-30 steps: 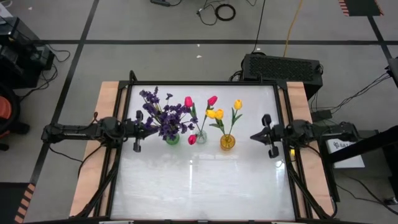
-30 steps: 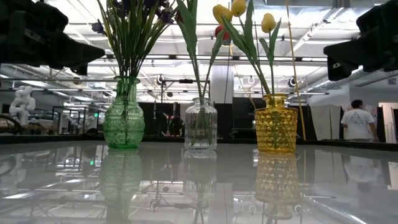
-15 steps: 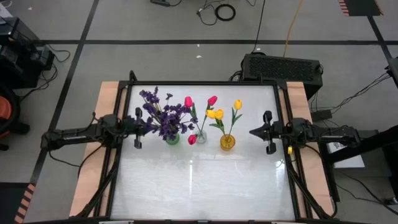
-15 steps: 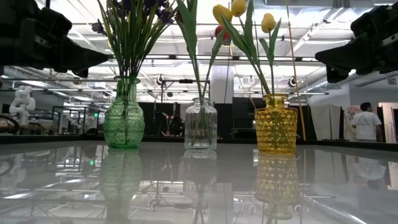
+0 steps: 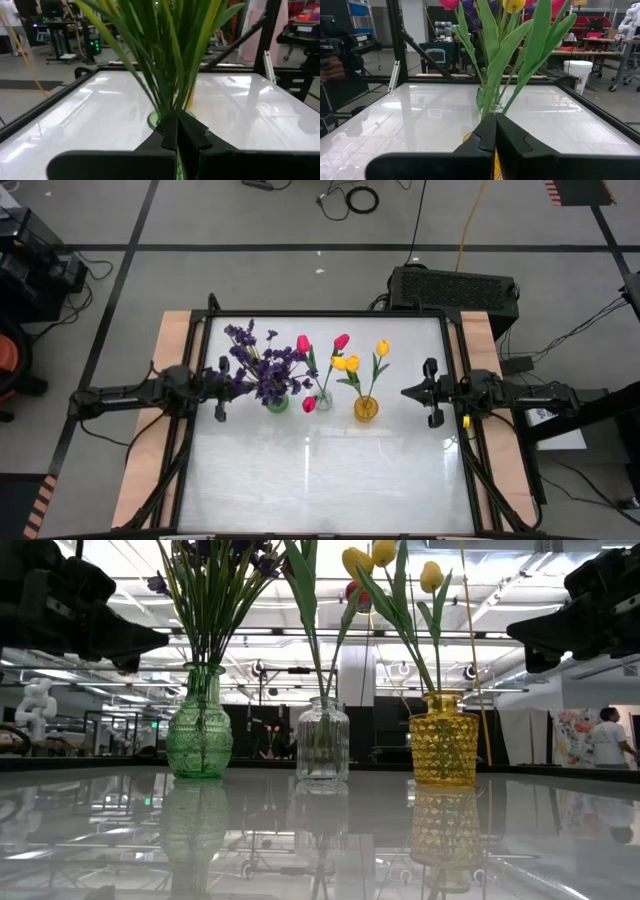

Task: Sort flowers into vase by color
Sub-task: Return to Home Position

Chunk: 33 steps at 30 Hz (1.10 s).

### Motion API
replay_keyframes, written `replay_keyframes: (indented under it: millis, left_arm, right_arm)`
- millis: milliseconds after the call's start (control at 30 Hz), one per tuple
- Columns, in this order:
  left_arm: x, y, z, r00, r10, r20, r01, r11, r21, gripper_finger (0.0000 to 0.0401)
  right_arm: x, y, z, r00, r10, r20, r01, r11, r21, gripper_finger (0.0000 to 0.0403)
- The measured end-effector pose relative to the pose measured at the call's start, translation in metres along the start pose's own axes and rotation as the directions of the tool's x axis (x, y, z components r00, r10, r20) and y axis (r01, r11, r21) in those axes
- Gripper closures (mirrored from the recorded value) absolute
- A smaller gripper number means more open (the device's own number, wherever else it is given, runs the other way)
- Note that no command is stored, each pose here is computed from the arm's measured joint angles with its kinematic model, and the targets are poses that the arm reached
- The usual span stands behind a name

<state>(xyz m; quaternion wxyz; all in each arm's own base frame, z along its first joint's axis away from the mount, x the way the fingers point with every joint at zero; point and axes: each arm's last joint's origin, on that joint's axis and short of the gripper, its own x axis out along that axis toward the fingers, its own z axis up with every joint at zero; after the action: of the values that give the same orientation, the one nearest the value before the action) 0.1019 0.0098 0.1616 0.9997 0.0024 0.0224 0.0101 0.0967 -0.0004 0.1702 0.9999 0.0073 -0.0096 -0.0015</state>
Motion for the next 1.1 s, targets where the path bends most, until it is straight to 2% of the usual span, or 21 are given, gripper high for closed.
replay_keyframes:
  millis: [833,1100]
  left_arm:
    - [-0.0031,-0.0100,0.0027,0.999,-0.004,0.039,0.002,0.999,0.040,0.0401]
    - [-0.0032,-0.0087,0.0030,0.999,0.028,0.041,-0.030,0.998,0.052,0.0401]
  right_arm:
    - [0.0000,-0.0001,0.0010,1.000,-0.004,0.011,0.004,1.000,-0.019,0.0403]
    - [0.0000,-0.0017,0.0019,0.998,-0.059,0.028,0.060,0.998,-0.023,0.0403]
